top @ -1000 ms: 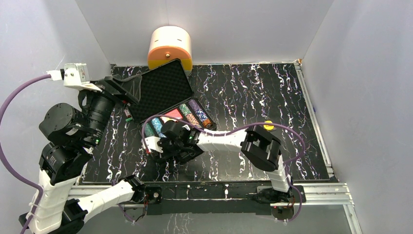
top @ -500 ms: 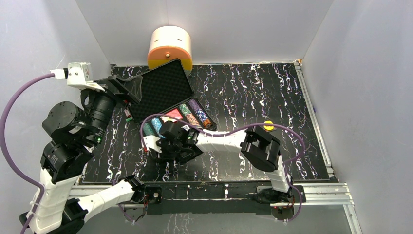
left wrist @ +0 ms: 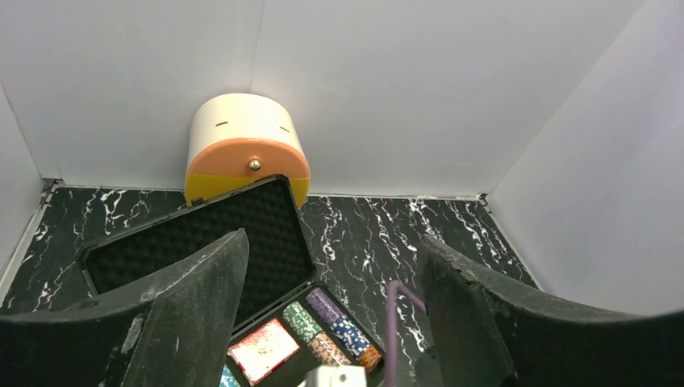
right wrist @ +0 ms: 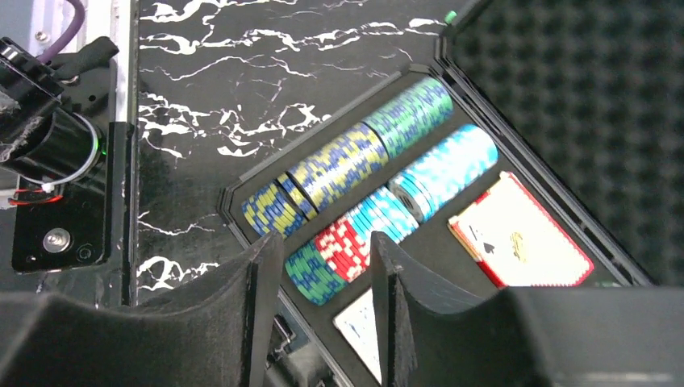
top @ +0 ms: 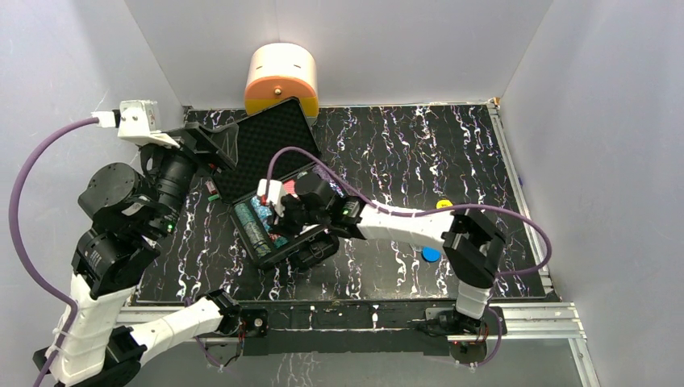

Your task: Pack up texas hold em set

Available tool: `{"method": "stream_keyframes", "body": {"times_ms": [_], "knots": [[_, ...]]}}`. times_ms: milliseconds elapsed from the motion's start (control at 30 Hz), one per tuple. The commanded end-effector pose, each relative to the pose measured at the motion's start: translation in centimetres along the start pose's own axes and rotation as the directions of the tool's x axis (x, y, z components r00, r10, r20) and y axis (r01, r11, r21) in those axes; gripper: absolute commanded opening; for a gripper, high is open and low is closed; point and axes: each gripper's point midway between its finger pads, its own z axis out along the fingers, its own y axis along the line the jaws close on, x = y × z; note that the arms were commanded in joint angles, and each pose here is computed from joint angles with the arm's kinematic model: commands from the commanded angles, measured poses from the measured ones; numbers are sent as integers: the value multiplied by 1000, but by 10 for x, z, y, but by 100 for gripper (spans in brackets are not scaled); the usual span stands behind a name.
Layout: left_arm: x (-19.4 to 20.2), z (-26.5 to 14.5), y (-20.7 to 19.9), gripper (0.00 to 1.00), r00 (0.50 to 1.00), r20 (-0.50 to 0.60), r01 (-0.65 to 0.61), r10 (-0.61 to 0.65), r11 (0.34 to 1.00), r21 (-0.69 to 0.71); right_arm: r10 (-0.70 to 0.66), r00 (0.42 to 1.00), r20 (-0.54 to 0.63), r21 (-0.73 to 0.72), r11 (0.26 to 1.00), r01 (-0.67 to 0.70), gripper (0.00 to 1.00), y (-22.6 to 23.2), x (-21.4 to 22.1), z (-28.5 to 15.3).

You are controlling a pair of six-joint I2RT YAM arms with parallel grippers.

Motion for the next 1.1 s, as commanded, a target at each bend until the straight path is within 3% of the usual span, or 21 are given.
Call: {"method": "stream_keyframes", "body": {"times_ms": [0,233,333,533,633,733,833,933,1067], "knots": [[9,6,6,75,999,-24,-35,34,998,-47,120,981,152,126,982,-140,54,-21,-35,-33],[50,31,3,82,983,-124,-145,136,987,-65,326,925,197,459,803,-381,58,-71,7,-111],[73,42,0,87,973,-170,-170,157,983,-66,413,883,223,565,683,-462,64,-88,32,-148],[131,54,6,99,941,-284,-216,181,971,-97,610,743,275,688,415,-595,67,-112,93,-212],[163,57,8,98,909,-369,-246,196,965,-95,671,679,298,726,302,-618,70,-115,119,-234],[198,54,3,98,867,-466,-232,178,971,-60,757,573,315,761,160,-629,71,-110,151,-254],[233,44,1,98,828,-541,-194,146,980,-33,791,513,333,799,52,-599,80,-104,179,-275],[261,31,-2,98,797,-595,-137,103,990,-13,823,466,325,830,-12,-557,90,-93,207,-292],[288,17,-18,98,768,-638,-17,45,999,51,875,392,283,871,-63,-487,91,-78,242,-306]]}}
